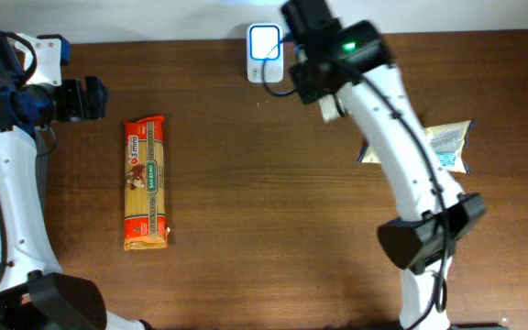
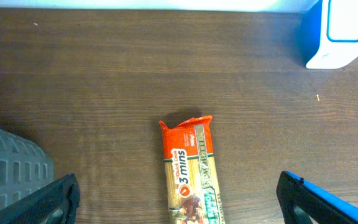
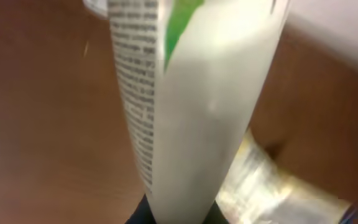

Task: Scan the item barcode
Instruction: 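Hold the pouch up in front of the scanner, then place the pouch on the table left of the snack bag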

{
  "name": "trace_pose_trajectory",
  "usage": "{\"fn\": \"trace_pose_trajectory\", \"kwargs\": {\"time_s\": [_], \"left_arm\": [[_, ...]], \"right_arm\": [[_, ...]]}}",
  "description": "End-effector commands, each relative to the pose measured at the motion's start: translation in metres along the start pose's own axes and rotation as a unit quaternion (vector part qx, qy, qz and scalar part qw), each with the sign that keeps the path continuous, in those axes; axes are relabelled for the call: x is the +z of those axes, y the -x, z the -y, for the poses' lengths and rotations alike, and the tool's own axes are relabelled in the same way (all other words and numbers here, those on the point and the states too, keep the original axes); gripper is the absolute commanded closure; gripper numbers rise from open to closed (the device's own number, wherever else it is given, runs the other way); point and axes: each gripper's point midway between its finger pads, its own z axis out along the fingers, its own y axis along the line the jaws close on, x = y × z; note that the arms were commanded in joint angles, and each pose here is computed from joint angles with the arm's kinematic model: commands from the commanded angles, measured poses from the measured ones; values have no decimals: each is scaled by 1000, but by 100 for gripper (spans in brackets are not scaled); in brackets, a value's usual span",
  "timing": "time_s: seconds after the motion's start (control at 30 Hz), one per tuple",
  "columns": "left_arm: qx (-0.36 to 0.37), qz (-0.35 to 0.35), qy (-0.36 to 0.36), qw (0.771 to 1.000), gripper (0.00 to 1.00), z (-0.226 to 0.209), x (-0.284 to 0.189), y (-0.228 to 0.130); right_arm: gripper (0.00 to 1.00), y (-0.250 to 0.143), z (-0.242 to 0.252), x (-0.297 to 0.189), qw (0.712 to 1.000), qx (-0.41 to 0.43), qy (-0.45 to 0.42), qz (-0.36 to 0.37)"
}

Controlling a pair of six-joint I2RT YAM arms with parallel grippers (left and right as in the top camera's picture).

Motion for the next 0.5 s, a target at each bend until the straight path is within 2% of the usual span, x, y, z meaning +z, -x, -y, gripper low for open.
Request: {"fn": "trace_pose_trajectory", "kwargs": {"time_s": [0.0,0.17,0.3,0.47], "left_arm": [[9,14,2,1000,1,0,-10,5],[9,14,2,1000,1,0,-10,5],[9,14,2,1000,1,0,-10,5],[9,14,2,1000,1,0,-10,5]], "right_arm": [[96,-43,2,36,982,129,72,-119],[96,-107,0,113,952,165,105,-234],[96,-144,-1,147,942,173,99,-271],[96,-176,25,169,928,209,85,-298]]}}
